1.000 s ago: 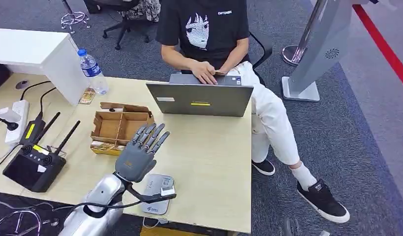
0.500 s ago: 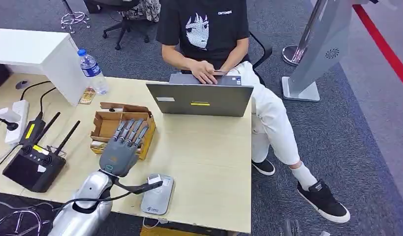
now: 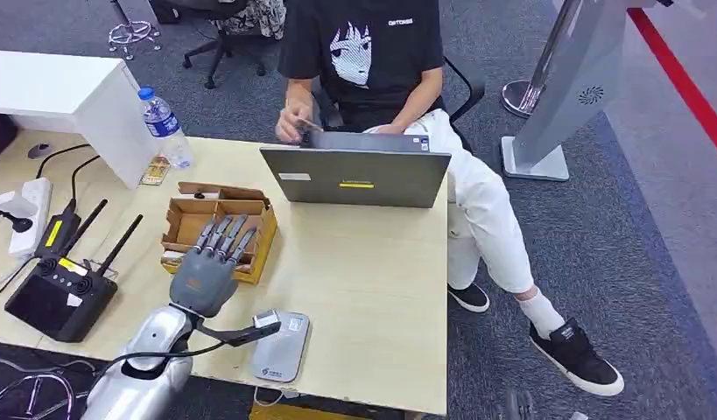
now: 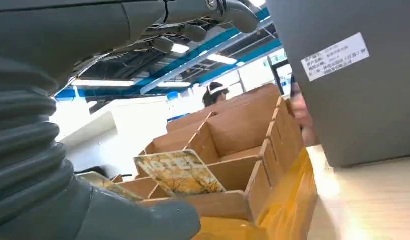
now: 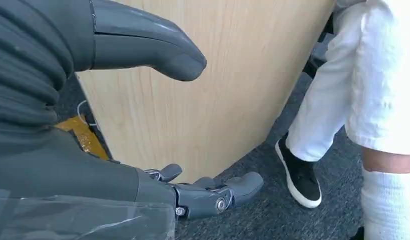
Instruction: Pass the card to the sensor for recognition and then transmit it.
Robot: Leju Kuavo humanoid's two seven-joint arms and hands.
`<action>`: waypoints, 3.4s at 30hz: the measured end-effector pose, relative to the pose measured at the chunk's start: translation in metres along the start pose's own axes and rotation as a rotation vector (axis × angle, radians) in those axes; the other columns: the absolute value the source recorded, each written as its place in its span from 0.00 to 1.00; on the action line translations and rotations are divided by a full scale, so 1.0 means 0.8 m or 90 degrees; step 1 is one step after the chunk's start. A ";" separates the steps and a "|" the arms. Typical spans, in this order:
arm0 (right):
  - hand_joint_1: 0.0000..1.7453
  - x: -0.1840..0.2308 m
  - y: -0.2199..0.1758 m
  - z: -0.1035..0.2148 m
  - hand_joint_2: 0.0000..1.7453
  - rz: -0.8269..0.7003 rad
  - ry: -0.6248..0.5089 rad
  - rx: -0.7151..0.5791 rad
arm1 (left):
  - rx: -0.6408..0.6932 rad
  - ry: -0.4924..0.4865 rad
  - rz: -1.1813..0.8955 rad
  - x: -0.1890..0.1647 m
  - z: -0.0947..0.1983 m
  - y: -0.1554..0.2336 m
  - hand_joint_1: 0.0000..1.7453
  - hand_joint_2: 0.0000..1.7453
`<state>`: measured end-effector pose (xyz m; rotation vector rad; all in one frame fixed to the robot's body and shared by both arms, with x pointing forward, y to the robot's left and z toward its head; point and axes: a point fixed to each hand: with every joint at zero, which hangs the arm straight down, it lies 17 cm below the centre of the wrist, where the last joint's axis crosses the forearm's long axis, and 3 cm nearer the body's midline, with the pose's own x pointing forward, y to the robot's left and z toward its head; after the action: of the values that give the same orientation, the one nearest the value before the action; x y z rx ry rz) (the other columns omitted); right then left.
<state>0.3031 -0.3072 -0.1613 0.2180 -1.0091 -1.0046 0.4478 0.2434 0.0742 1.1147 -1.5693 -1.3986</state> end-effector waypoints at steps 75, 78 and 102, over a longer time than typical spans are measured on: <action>0.00 -0.008 0.020 -0.005 1.00 0.028 0.023 0.021 | 0.265 0.093 0.079 -0.120 -0.066 0.204 0.00 1.00; 0.00 -0.008 0.021 -0.005 1.00 0.028 0.022 0.021 | 0.283 0.089 0.074 -0.118 -0.061 0.206 0.00 1.00; 0.00 -0.005 -0.004 0.006 1.00 0.016 0.002 0.006 | 0.761 0.282 0.436 -0.233 0.181 0.271 0.00 1.00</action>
<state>0.2967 -0.3041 -0.1628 0.2134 -1.0117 -0.9770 0.3498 0.4736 0.2746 1.1685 -2.1343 0.3403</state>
